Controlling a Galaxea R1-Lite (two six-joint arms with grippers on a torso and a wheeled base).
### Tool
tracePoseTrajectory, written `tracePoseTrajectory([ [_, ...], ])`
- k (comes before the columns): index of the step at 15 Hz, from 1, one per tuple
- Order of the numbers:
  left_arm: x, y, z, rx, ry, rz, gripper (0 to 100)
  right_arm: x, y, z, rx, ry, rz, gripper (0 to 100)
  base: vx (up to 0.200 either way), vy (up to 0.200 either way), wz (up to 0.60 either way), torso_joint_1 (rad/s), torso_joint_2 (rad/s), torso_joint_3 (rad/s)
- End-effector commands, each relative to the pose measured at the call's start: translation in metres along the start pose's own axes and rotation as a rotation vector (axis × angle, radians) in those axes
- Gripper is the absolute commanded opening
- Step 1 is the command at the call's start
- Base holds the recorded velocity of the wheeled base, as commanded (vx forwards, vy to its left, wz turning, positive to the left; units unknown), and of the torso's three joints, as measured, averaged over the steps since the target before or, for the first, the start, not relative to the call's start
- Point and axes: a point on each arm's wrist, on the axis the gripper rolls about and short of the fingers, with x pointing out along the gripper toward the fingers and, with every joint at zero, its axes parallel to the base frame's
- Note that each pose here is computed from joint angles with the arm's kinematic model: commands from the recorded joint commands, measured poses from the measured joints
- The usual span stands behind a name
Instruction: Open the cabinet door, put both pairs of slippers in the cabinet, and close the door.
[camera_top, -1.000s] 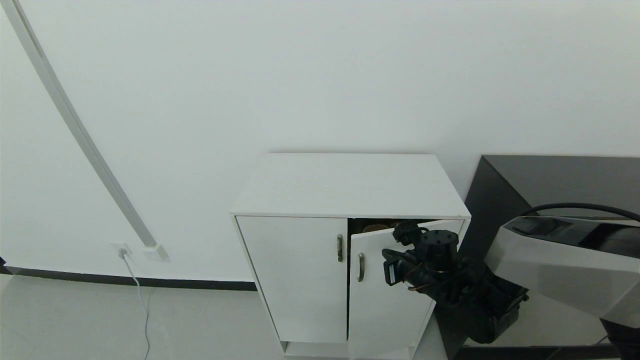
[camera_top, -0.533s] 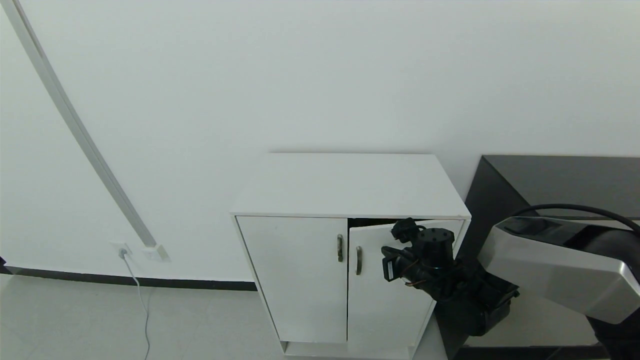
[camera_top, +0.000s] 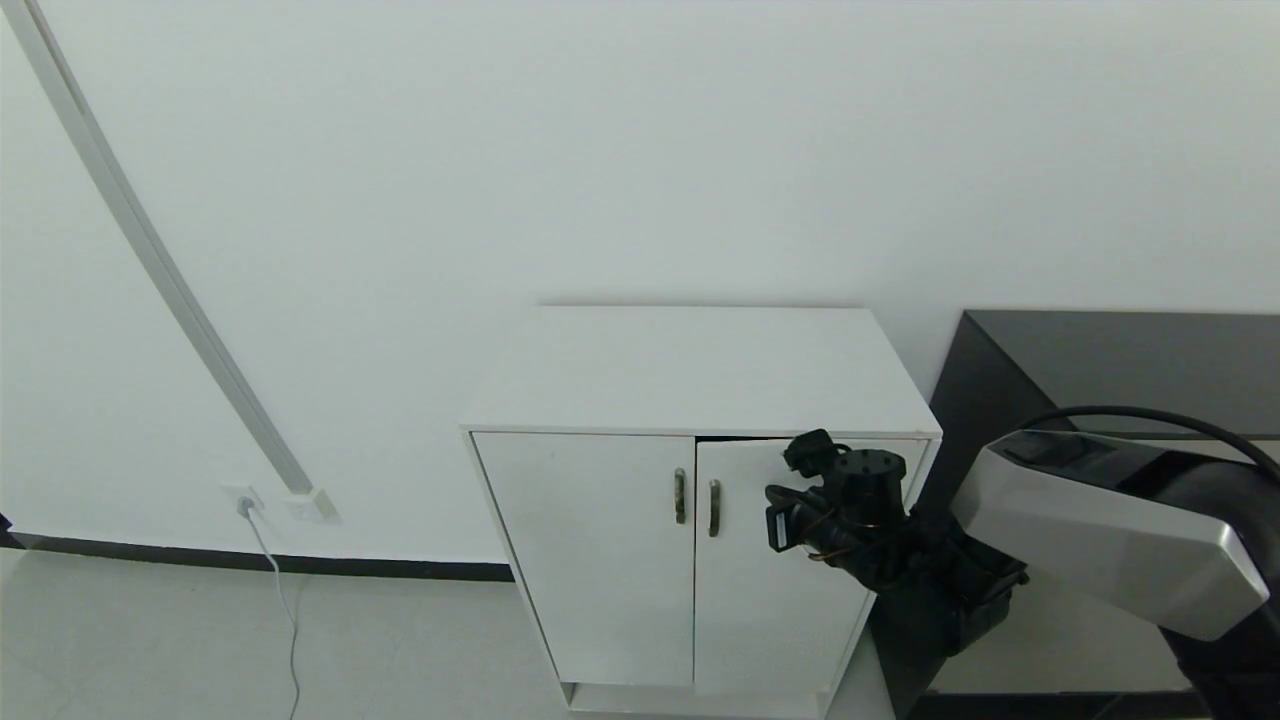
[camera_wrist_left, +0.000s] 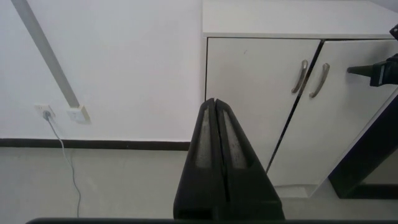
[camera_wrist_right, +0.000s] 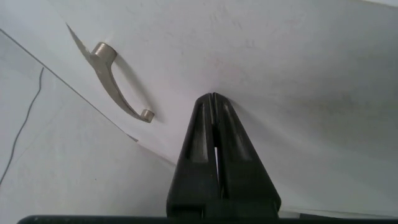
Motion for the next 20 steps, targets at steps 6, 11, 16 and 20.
tracePoseTrajectory([
  [6,0.0001,0.0000,-0.0001,0.000,0.002,0.000,0,0.0061,-0.0001,0.0084,0.001,-0.017,-0.004,0,0.000,0.000,0.00,0.000,0.00,0.000],
  [11,0.0001,0.0000,-0.0001,0.000,0.002,0.000,0,0.0062,-0.0001,0.0087,0.001,-0.018,-0.005,0,0.000,0.000,0.00,0.000,0.00,0.000],
  [16,0.0001,0.0000,-0.0001,0.000,0.002,0.000,0,0.0075,-0.0021,0.0090,0.003,-0.021,-0.010,0,0.000,0.000,0.00,0.000,0.00,0.000],
  [20,0.0001,0.0000,-0.0001,0.000,0.002,0.000,0,0.0085,-0.0034,0.0079,0.003,-0.019,-0.013,0,0.000,0.000,0.00,0.000,0.00,0.000],
])
